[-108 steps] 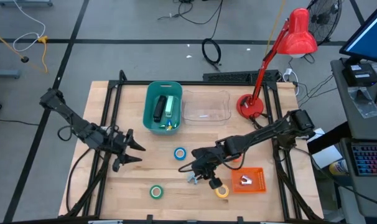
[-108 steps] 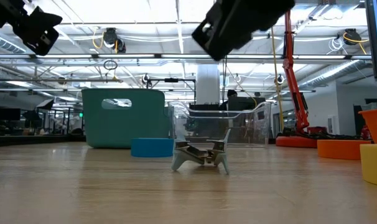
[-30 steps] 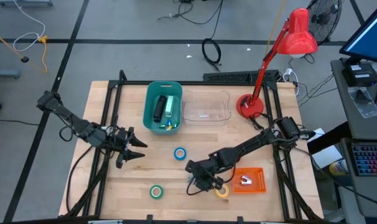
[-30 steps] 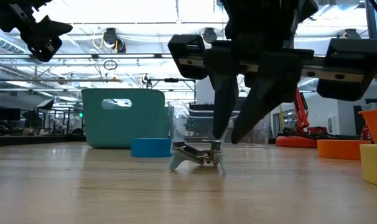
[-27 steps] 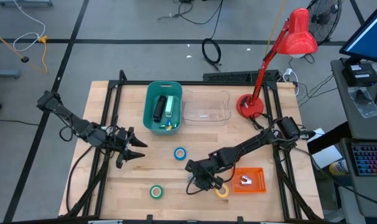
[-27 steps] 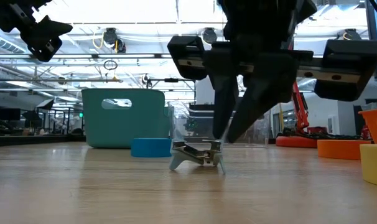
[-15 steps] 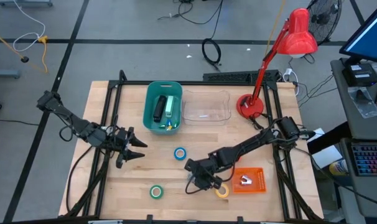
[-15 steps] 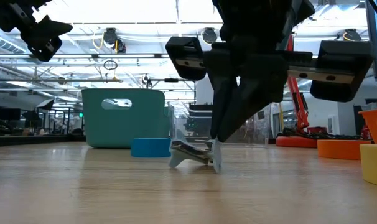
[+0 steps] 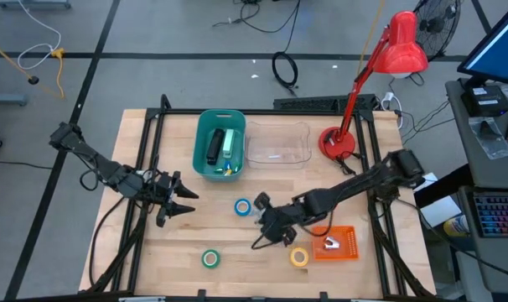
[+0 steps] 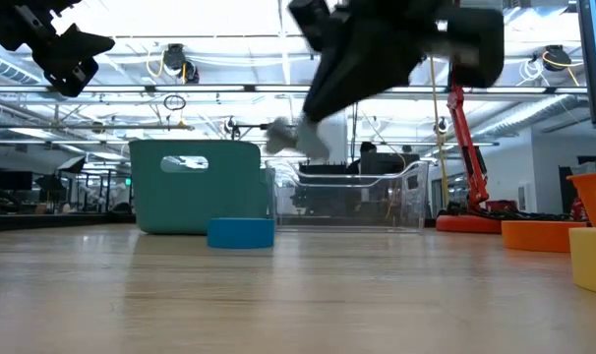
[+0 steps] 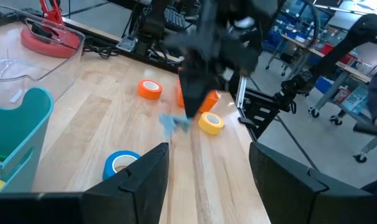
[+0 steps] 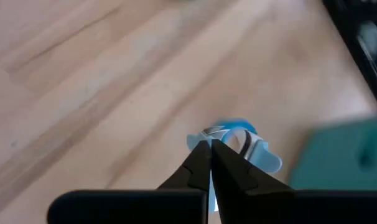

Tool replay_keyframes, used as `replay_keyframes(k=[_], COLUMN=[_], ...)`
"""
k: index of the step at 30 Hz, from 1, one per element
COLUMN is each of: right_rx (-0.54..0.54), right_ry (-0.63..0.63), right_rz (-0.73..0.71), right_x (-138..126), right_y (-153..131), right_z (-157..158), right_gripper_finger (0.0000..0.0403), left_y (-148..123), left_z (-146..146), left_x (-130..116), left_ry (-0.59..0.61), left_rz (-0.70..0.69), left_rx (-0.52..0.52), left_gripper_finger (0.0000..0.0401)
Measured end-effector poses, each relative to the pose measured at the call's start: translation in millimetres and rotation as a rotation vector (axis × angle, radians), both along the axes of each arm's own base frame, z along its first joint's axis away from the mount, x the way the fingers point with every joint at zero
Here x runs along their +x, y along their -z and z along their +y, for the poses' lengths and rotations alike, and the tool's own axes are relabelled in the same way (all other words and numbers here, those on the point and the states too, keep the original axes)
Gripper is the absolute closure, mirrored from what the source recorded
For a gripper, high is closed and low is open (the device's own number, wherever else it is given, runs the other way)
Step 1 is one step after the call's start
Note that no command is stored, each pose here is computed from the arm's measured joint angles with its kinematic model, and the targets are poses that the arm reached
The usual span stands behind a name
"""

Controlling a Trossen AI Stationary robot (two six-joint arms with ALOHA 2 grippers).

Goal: Pick and place Stapler, Stapler remover, tape
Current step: Put the light blue staple remover into the orange bin

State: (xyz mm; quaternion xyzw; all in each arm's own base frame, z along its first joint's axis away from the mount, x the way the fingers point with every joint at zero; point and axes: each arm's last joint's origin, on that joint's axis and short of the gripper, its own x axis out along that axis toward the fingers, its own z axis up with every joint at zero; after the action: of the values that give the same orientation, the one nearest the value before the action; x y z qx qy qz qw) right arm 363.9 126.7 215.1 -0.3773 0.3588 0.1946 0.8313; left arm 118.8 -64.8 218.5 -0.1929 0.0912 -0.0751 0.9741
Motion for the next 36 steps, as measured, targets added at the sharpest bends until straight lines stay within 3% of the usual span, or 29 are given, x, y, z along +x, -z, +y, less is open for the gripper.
replay_keyframes(k=[8,16,20,26,30,36], right_rx=[0.193,0.480,0.489,0.552,0.578,0.626], right_ry=[0.336,0.719,0.858,1.053,1.145,1.396], right_rz=[0.086,0.397,0.540,0.642,0.642,0.548], right_x=[-46,-96,-115,-137,-151,-165], right_y=[-47,-61,-57,-55,-50,-31], right_z=[-12,-8,4,28,45,54], right_gripper_finger=[0.0402,0.0403,0.0403,0.0403,0.0403,0.0403], left_y=[0,0,-1,-1,-1,-1], left_z=[0,0,0,0,0,0], left_x=[0,0,0,0,0,0], left_ry=[0.001,0.004,0.007,0.007,0.007,0.008], left_rz=[-0.001,-0.007,-0.014,-0.015,-0.015,-0.015], left_rx=[0.004,0.021,0.038,0.038,0.039,0.041], left_gripper_finger=[0.0176,0.0176,0.0176,0.0176,0.0176,0.0176])
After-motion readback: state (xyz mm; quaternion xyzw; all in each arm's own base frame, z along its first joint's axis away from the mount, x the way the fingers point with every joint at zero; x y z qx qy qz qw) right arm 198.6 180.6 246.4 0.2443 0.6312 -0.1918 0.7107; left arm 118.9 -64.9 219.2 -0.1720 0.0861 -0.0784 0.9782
